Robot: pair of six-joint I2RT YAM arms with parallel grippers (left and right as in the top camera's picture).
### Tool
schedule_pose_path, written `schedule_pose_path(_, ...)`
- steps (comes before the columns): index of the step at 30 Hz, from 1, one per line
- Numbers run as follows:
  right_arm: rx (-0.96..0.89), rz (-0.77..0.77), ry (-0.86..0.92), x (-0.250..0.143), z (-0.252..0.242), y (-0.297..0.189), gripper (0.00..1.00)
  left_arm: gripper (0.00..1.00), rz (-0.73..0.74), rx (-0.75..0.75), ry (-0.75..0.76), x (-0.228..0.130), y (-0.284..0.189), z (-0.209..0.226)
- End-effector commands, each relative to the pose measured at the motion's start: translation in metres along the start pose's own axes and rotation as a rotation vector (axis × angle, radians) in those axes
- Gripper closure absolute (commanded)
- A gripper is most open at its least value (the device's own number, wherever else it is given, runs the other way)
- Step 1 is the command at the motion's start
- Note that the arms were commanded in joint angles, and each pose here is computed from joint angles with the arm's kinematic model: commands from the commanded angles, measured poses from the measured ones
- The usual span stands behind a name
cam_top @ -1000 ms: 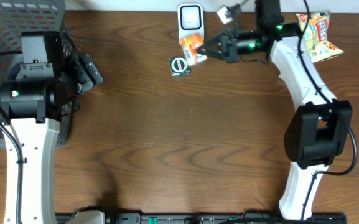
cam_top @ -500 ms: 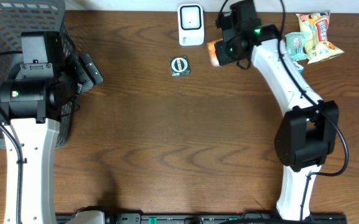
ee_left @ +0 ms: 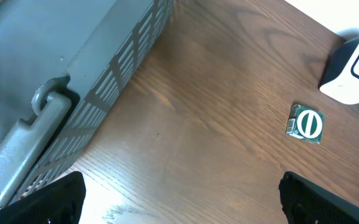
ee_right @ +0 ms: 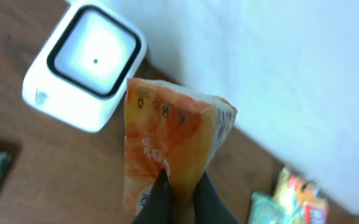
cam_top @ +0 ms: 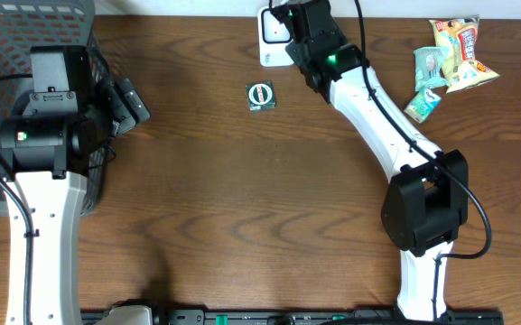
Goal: Scan the item barcode
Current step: 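Raise the orange box up to the scanner window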
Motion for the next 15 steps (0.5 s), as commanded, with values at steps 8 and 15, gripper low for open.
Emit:
schedule_pose_path(8, 0.044, -0.226, -0.368, 0.036, 0.025, 0.025, 0.99, 0.02, -0.007, 0.006, -0.013, 0.001, -0.002, 0.002)
schedule_pose_path(15, 0.0, -0.267, -0.457, 0.028, 0.046, 0.065, 0.99, 0.02, -0.006, 0.006, -0.013, 0.001, -0.002, 0.002)
Point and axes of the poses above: each gripper's point midway between its finger pads, its own y axis out along the fingers, its own z axis along the line the jaws close on, x = y × z, the point moved 3 cm from there along -y, back along the fingers, and after that the axes turned 4 degrees about y, right-handed, at the moved point
